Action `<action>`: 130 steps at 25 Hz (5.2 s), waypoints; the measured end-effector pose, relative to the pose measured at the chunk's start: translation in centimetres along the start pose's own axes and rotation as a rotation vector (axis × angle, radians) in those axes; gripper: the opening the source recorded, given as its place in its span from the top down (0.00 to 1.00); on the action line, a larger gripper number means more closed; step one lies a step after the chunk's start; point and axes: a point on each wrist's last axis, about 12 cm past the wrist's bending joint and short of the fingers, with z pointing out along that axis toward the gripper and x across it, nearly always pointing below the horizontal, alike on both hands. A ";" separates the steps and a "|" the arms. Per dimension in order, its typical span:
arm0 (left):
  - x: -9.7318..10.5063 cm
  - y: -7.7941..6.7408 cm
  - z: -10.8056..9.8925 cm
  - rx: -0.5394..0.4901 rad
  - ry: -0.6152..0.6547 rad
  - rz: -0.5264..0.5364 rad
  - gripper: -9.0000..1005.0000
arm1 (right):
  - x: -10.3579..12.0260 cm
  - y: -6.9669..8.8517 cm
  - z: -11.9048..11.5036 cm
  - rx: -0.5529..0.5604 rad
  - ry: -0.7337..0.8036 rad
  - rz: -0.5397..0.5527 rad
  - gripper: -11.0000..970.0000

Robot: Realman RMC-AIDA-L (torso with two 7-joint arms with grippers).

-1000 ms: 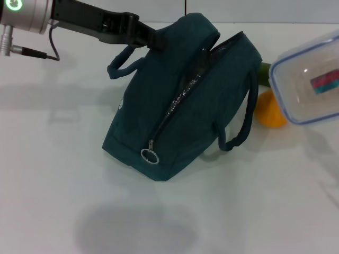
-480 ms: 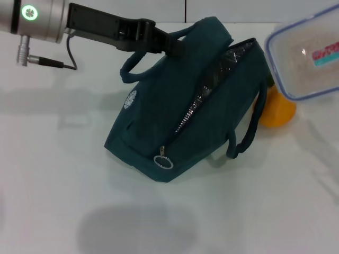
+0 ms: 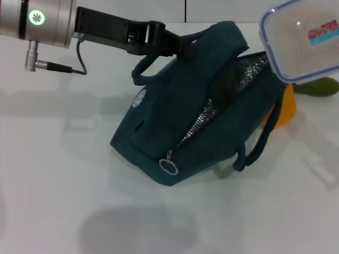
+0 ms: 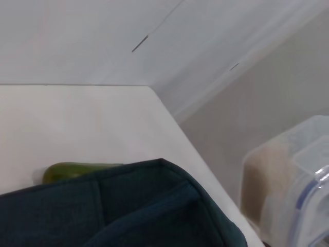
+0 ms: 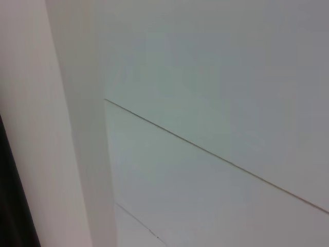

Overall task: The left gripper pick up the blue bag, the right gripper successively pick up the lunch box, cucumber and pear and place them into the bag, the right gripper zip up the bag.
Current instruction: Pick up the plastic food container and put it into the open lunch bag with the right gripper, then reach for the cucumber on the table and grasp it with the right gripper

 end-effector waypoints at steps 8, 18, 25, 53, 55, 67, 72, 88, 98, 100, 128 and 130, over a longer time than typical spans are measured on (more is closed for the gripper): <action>-0.1 -0.3 0.1 0.023 -0.004 0.001 0.93 | 0.4 -1.2 1.3 0.049 0.034 -0.023 0.89; -0.2 -0.4 0.4 0.031 -0.006 0.005 0.93 | 2.4 -2.8 3.1 0.111 0.127 -0.022 0.89; -0.3 -0.6 0.4 0.048 -0.023 0.012 0.93 | 3.6 -3.6 4.2 0.140 0.198 -0.007 0.89; -0.9 -1.2 0.3 0.116 -0.086 0.012 0.93 | 4.6 -4.2 4.0 0.187 0.263 -0.056 0.89; -0.9 -1.4 0.3 0.136 -0.093 0.013 0.93 | 4.9 -4.3 3.8 0.204 0.278 -0.060 0.89; -0.7 -1.3 0.1 0.146 -0.102 0.005 0.93 | 6.1 -5.2 4.4 0.255 0.364 -0.036 0.89; -0.3 -1.0 0.3 0.153 -0.097 -0.009 0.93 | 6.4 -5.2 5.1 0.235 0.413 -0.020 0.89; -0.8 -0.9 -1.0 0.150 -0.140 0.091 0.92 | 6.2 -5.5 5.7 0.227 0.479 -0.021 0.88; -0.8 1.2 -3.7 -0.020 -0.189 0.241 0.89 | 5.9 -5.5 6.4 0.201 0.504 -0.046 0.88; -0.4 2.1 -4.1 -0.082 -0.176 0.255 0.87 | 5.8 -5.5 6.4 0.198 0.504 -0.046 0.88; 4.5 5.2 -7.0 -0.240 -0.084 0.228 0.73 | 2.7 -4.8 5.0 0.191 0.523 -0.030 0.69; 3.7 4.4 -7.0 -0.217 -0.089 0.258 0.73 | 2.8 -4.8 4.6 0.198 0.522 -0.031 0.69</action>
